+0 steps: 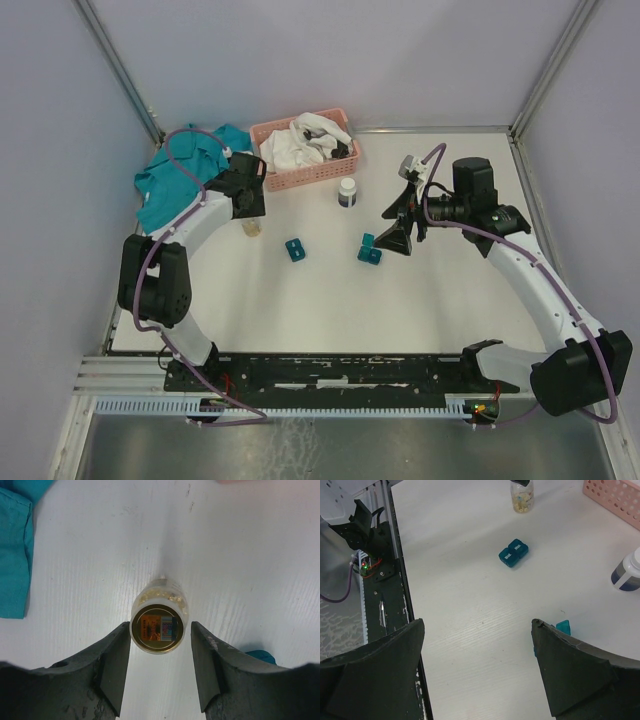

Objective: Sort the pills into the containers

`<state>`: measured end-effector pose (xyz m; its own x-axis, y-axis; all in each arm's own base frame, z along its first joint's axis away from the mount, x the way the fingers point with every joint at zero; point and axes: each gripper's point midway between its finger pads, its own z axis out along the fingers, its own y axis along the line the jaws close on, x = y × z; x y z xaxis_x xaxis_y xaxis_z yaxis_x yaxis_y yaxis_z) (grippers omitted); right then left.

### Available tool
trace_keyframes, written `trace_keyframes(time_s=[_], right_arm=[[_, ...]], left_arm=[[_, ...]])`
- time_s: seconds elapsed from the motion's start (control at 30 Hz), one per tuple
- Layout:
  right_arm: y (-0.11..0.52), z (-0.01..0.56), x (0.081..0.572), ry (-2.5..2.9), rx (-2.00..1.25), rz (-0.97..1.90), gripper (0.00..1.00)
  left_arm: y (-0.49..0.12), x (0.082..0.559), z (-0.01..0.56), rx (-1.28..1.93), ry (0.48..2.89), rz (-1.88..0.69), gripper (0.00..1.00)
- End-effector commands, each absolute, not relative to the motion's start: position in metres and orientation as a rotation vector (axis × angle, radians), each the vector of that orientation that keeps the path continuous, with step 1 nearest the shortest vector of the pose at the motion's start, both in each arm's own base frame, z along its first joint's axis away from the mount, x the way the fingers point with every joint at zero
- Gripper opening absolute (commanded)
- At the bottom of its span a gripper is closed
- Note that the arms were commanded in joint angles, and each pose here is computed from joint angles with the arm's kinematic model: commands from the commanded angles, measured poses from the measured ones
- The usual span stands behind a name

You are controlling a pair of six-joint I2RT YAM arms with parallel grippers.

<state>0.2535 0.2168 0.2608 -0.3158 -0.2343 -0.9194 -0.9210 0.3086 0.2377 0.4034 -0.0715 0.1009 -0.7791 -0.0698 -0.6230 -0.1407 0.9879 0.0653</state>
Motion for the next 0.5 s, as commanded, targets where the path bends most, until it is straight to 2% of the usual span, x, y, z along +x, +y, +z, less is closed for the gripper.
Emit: trace_keyframes(time_s=[0.0, 0.07, 0.17, 0.3, 0.47], right_arm=[[0.219, 0.269, 0.254, 1.705, -1.054, 1.066, 0.96], [0.219, 0.269, 0.254, 1.705, -1.053, 1.069, 0.96], [0.219, 0.270, 0.253, 1.702, -1.056, 1.077, 0.96], [0.219, 0.269, 0.252, 1.700, -1.064, 1.074, 0.96], [0.217, 0.263, 0.247, 1.662, -1.139, 1.048, 0.96]], left_arm=[[-0.072, 0.416, 0.118, -0.122, 2.427, 0.118, 0.58], [-0.073, 0.416, 0.116, -0.122, 2.432, 0.115, 0.58], [-0.073, 0.416, 0.116, -0.123, 2.430, 0.115, 0.50], [-0.076, 0.416, 0.126, -0.128, 2.413, 0.082, 0.24], [-0.102, 0.399, 0.171, -0.116, 2.321, -0.147, 0.08]])
